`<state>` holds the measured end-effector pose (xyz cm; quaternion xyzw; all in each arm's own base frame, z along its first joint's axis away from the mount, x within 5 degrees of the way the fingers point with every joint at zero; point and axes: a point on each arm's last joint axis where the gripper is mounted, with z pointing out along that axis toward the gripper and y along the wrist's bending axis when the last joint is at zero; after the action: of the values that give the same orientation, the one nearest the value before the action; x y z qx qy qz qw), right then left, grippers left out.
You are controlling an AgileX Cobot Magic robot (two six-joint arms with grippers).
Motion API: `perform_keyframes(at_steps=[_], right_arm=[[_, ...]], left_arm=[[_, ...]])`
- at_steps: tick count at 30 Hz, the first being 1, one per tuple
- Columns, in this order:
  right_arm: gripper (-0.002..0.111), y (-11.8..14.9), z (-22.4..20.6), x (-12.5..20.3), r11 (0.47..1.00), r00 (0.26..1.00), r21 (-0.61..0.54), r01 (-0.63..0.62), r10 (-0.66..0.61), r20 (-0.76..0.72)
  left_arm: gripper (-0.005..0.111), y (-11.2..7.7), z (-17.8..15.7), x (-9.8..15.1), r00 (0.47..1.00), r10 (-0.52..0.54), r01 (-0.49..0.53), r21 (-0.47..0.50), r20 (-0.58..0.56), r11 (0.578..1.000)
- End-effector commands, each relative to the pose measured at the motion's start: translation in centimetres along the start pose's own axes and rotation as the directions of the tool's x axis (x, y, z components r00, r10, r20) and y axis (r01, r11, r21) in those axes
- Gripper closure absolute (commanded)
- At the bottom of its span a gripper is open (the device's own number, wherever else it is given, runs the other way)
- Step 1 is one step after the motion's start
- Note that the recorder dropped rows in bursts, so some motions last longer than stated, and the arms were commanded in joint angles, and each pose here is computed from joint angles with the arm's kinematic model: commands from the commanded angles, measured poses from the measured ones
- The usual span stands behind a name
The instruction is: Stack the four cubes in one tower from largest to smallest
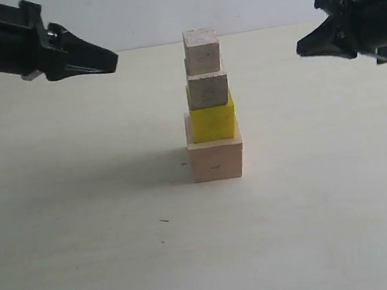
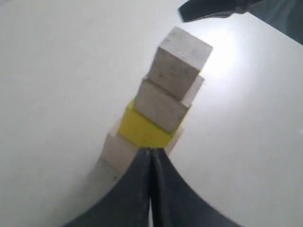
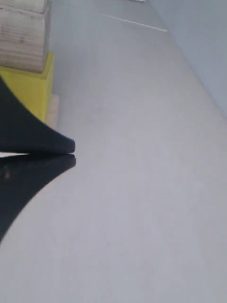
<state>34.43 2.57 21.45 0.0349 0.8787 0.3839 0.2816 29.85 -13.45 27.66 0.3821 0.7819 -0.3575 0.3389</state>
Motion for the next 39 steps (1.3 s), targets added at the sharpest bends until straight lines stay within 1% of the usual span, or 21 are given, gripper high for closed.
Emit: perform_keyframes(at_steps=[1,2,3,5,7,11,13,17,21,24,26,29,33,36,39], right_arm=[[0.108,2.8,-4.6,-0.1,0.972,0.961,0.139,0.189,-0.212,0.175],[0.108,3.4,-5.8,0.6,0.957,0.944,0.185,0.221,-0.258,0.206],[0.108,3.5,-6.3,1.2,0.949,0.936,0.212,0.234,-0.279,0.216],[0.108,3.9,-7.5,2.3,0.934,0.918,0.264,0.242,-0.309,0.25],[0.108,4.6,-8.7,3.3,0.918,0.897,0.292,0.267,-0.348,0.273],[0.108,6.0,-10.5,4.8,0.9,0.862,0.305,0.311,-0.402,0.31],[0.108,6.8,-11.3,5.2,0.891,0.841,0.311,0.332,-0.429,0.33],[0.108,8.3,-12.9,5.7,0.872,0.794,0.321,0.37,-0.476,0.377],[0.108,9.7,-14.5,6.3,0.85,0.745,0.337,0.405,-0.521,0.417],[0.108,10.6,-15.8,6.6,0.833,0.696,0.377,0.405,-0.548,0.464],[0.108,11.2,-16.8,6.9,0.822,0.657,0.407,0.399,-0.566,0.498],[0.108,11.9,-18.3,7.3,0.806,0.597,0.456,0.377,-0.588,0.546],[0.108,12.8,-20.0,7.9,0.79,0.523,0.502,0.351,-0.611,0.595],[0.108,13.4,-21.1,8.4,0.782,0.476,0.525,0.336,-0.622,0.622],[0.108,13.9,-22.0,9.0,0.776,0.435,0.539,0.328,-0.631,0.643]], left_arm=[[0.107,0.0,-1.6,2.0,0.997,-0.062,0.07,-0.171,0.049,0.983],[0.107,-0.1,-1.8,2.8,0.992,-0.098,0.114,-0.213,0.085,0.97],[0.107,-0.3,-1.8,3.2,0.989,-0.114,0.133,-0.219,0.098,0.967],[0.107,-0.8,-2.0,4.0,0.979,-0.143,0.173,-0.215,0.146,0.961],[0.107,-1.4,-2.2,4.5,0.968,-0.148,0.189,-0.205,0.202,0.96],[0.107,-2.5,-3.0,5.0,0.952,-0.105,0.171,-0.215,0.289,0.962],[0.107,-3.0,-3.5,5.0,0.948,-0.067,0.147,-0.241,0.312,0.959],[0.107,-4.0,-4.7,4.5,0.939,-0.013,0.115,-0.279,0.342,0.953],[0.107,-5.3,-6.3,3.7,0.924,0.066,0.062,-0.317,0.378,0.946],[0.107,-6.6,-7.9,3.1,0.902,0.128,0.04,-0.375,0.412,0.926],[0.107,-7.4,-9.1,2.8,0.886,0.169,0.035,-0.425,0.432,0.904],[0.107,-8.7,-11.3,2.5,0.854,0.237,0.044,-0.518,0.464,0.855],[0.107,-10.3,-13.7,2.4,0.813,0.306,0.066,-0.601,0.496,0.797],[0.107,-11.6,-14.8,2.4,0.781,0.349,0.057,-0.616,0.518,0.786],[0.107,-12.4,-15.4,2.4,0.76,0.374,0.043,-0.615,0.532,0.787]])
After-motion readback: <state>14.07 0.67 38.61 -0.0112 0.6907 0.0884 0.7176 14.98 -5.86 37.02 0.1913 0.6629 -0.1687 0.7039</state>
